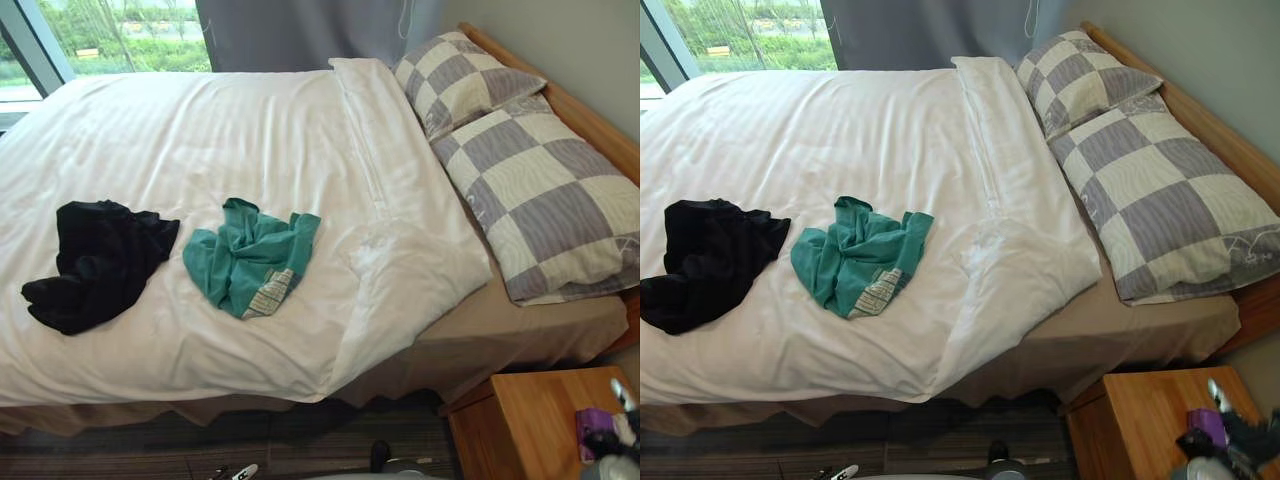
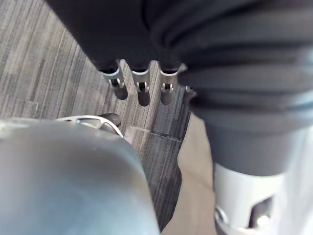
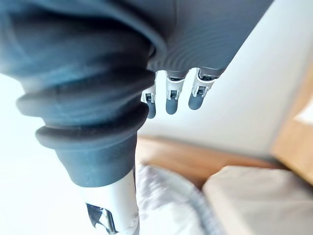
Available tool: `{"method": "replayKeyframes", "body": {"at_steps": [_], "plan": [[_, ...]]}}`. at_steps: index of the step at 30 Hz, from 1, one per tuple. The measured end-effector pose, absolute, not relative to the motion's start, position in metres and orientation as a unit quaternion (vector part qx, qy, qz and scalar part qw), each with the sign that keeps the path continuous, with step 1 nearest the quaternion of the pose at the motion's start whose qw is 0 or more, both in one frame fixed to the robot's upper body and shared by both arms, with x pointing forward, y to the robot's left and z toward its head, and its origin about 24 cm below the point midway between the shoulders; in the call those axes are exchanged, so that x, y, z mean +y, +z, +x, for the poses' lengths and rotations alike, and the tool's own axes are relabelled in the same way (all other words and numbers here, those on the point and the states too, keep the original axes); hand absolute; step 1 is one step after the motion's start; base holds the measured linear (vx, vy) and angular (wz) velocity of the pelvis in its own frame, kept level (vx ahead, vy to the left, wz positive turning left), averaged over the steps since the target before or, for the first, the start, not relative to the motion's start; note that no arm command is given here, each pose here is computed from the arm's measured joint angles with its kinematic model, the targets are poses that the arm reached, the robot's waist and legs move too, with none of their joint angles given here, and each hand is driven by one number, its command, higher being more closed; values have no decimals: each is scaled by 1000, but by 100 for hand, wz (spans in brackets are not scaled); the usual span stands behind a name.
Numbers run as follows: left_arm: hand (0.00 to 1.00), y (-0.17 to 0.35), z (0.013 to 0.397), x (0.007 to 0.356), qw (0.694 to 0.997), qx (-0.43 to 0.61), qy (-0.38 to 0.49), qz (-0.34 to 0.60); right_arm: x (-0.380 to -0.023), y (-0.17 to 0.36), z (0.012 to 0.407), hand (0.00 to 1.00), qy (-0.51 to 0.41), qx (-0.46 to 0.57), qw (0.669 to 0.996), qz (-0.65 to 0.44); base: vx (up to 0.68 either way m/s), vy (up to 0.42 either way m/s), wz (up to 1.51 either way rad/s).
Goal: Tidy the bed and pick cloth on bed and put in laundry
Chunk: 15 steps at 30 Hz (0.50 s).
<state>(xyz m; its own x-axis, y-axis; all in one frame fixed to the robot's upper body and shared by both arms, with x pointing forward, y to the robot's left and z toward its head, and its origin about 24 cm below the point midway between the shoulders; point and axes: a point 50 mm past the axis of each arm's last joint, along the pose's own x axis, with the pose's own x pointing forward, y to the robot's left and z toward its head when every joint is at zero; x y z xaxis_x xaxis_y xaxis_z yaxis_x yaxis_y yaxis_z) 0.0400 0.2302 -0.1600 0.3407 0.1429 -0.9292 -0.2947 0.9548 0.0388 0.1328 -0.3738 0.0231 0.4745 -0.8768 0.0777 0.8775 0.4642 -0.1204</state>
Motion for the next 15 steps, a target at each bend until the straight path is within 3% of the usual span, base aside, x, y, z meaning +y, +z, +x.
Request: {"method": "replayKeyframes", "body": {"at_steps": [4,7,15], "plan": [[0,-160,40,228,816,563,120,-55,-373,76,201,0,-391,-53,905,-163,46,12,22],[0,-161,39,228,813,569,112,-48,-358,100,244,0,-306,-68,924,-220,26,-17,28],[0,-160,42,229,818,569,81,-25,-323,135,308,0,-185,-75,942,-270,-24,-10,27]]}}
